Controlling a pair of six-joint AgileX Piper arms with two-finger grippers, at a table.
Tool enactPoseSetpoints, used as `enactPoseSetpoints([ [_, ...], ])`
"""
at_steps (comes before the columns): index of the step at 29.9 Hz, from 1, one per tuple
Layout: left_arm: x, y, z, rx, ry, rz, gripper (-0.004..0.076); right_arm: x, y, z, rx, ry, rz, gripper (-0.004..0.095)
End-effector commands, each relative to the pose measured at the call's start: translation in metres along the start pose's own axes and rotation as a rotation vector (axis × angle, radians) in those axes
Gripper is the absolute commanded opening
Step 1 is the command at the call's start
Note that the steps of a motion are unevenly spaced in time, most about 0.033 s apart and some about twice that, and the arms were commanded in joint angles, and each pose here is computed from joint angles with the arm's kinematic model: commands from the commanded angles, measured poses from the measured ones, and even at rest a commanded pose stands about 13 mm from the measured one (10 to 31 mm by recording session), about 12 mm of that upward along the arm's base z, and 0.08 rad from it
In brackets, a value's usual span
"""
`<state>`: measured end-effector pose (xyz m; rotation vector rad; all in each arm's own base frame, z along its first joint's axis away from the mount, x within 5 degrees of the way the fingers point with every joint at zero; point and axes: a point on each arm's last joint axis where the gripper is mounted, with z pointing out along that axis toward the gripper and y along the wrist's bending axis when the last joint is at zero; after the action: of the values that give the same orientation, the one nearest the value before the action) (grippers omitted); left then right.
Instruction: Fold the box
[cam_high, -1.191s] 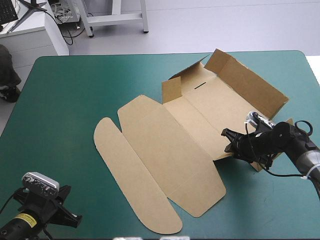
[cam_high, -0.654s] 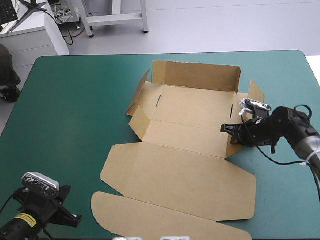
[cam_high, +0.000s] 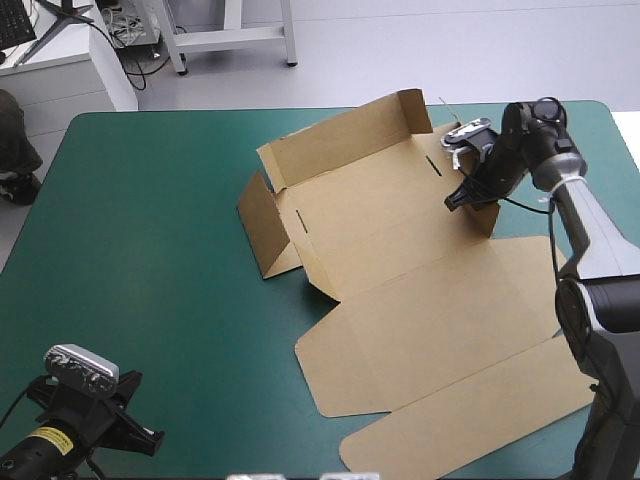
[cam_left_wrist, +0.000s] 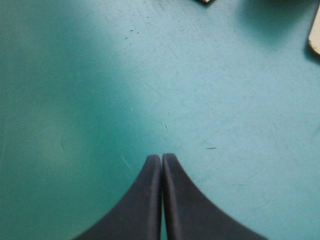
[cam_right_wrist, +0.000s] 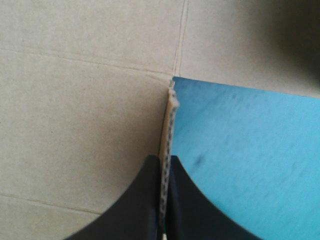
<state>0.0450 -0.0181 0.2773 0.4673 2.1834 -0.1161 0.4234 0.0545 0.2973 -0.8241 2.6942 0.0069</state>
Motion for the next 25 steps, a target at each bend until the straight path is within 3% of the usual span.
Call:
enactPoseSetpoints([
  [1,-0.011,0.001,-0.004,-0.007,-0.070,-0.009,-0.0010,-0.025,0.013,-0.021,0.036,-0.075,-0.240,-0.0020],
  [7,-0.011,0.001,-0.004,-0.007,-0.070,-0.009,-0.0010,-0.065,0.053,-0.001,-0.020,-0.143,-0.436,-0.0020],
  [17,-0.012,-0.001,-0.005,0.022,-0.079,-0.032,-0.0010,-0.092,0.170,0.011,-0.099,-0.174,-0.818,-0.0020],
  [25,-0.012,-0.002,-0.005,0.026,-0.078,-0.034,-0.0010,-0.091,0.235,0.005,-0.112,-0.185,-0.979,-0.0020],
])
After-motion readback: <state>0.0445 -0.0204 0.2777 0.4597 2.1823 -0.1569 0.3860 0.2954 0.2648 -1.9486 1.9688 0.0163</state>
